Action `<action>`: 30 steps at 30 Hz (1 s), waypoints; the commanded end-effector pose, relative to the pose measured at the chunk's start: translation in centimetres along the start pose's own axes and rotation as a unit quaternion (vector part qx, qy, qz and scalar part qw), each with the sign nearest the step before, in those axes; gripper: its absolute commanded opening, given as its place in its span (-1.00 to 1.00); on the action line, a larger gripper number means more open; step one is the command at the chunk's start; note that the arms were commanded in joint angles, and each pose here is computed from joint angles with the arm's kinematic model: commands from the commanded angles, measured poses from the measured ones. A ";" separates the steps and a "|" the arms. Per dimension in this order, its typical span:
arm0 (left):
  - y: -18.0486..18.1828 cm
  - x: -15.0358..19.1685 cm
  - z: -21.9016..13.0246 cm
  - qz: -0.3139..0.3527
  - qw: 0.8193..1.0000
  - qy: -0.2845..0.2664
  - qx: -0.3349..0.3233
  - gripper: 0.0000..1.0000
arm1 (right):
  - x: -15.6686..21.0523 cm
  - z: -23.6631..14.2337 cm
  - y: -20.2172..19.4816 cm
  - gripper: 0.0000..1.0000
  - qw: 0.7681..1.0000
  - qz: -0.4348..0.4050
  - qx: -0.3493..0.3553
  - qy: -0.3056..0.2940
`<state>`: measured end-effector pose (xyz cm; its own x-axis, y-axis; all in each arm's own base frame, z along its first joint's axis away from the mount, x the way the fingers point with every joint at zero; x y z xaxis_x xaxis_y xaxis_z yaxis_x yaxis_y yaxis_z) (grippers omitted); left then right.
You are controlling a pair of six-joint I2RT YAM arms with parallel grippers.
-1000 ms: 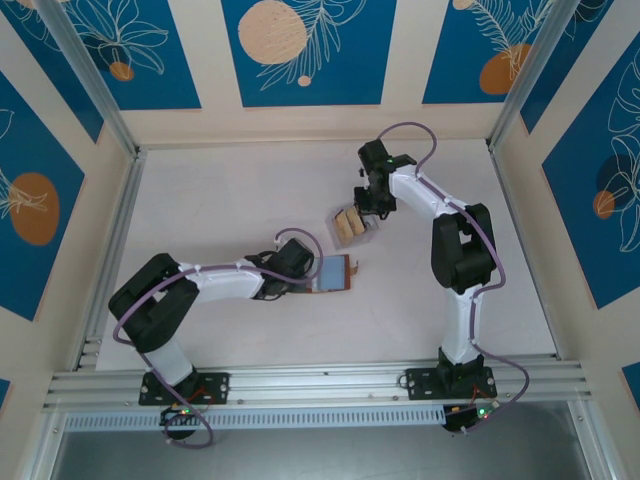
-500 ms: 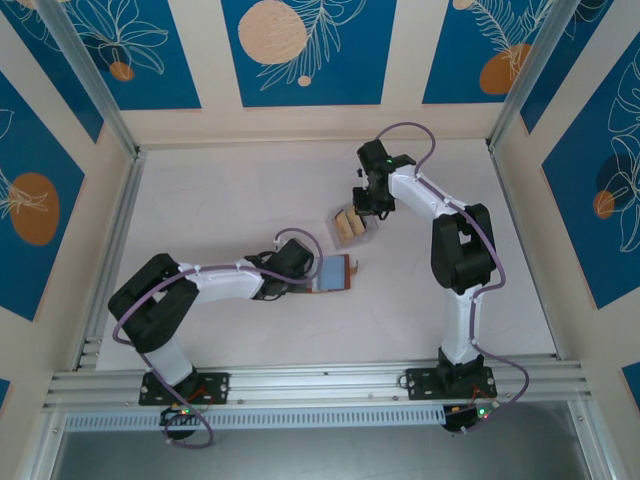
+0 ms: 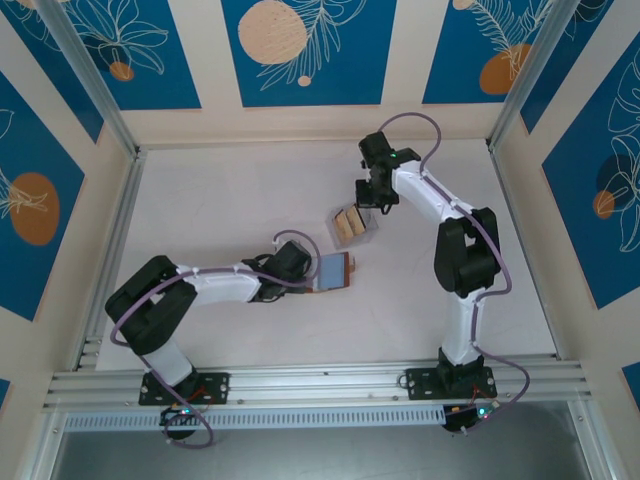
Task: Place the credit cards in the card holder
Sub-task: Pick up the credit card from the storage box, then insert the credit card into the card slot.
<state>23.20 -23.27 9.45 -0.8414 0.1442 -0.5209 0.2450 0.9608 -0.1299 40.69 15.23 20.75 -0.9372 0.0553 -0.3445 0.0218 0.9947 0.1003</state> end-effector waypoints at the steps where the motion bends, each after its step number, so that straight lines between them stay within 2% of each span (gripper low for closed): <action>1: -0.7 4.8 1.7 0.030 0.992 0.114 0.055 -0.71 | -0.6 -4.0 0.1 -1.00 0.999 0.007 0.015 -0.047; 11: -1.1 4.9 1.5 0.038 0.991 0.113 0.061 -0.73 | 4.8 -8.8 2.8 -1.00 0.994 -0.016 -0.058 -0.090; 15: -1.2 4.9 1.6 0.042 0.991 0.115 0.060 -0.73 | 7.2 -10.3 3.8 -1.00 0.989 -0.019 -0.107 -0.097; 17: -1.3 4.9 1.6 0.042 0.991 0.114 0.060 -0.73 | 8.5 -10.5 4.8 -1.00 0.984 -0.016 -0.154 -0.085; 20: -1.4 4.9 1.7 0.043 0.991 0.114 0.059 -0.73 | 10.3 -9.4 6.2 -1.00 0.975 0.005 -0.212 -0.061; 25: -1.7 5.0 1.7 0.045 0.991 0.115 0.056 -0.73 | 12.5 -6.5 7.4 -1.00 0.962 0.046 -0.264 -0.056; 30: -1.7 5.0 1.7 0.047 0.991 0.115 0.052 -0.73 | 14.3 -3.7 7.4 -1.00 0.962 0.078 -0.254 -0.067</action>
<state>23.14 -24.25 9.38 -0.8309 0.1475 -0.5365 0.2716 0.9491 -0.1596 25.57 22.16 19.13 -0.9185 0.1426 -0.3688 -0.0646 0.8661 0.4957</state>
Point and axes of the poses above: each hand's point on the last joint's axis, 136 mm out from that joint toward the fingers, its own z axis out along the fingers, its own y axis along the line the jaws close on, x = y × z, the point moved 9 cm from there along -z, back along the fingers, and after that the axes turned 6 degrees about z, right-handed, at the moved point
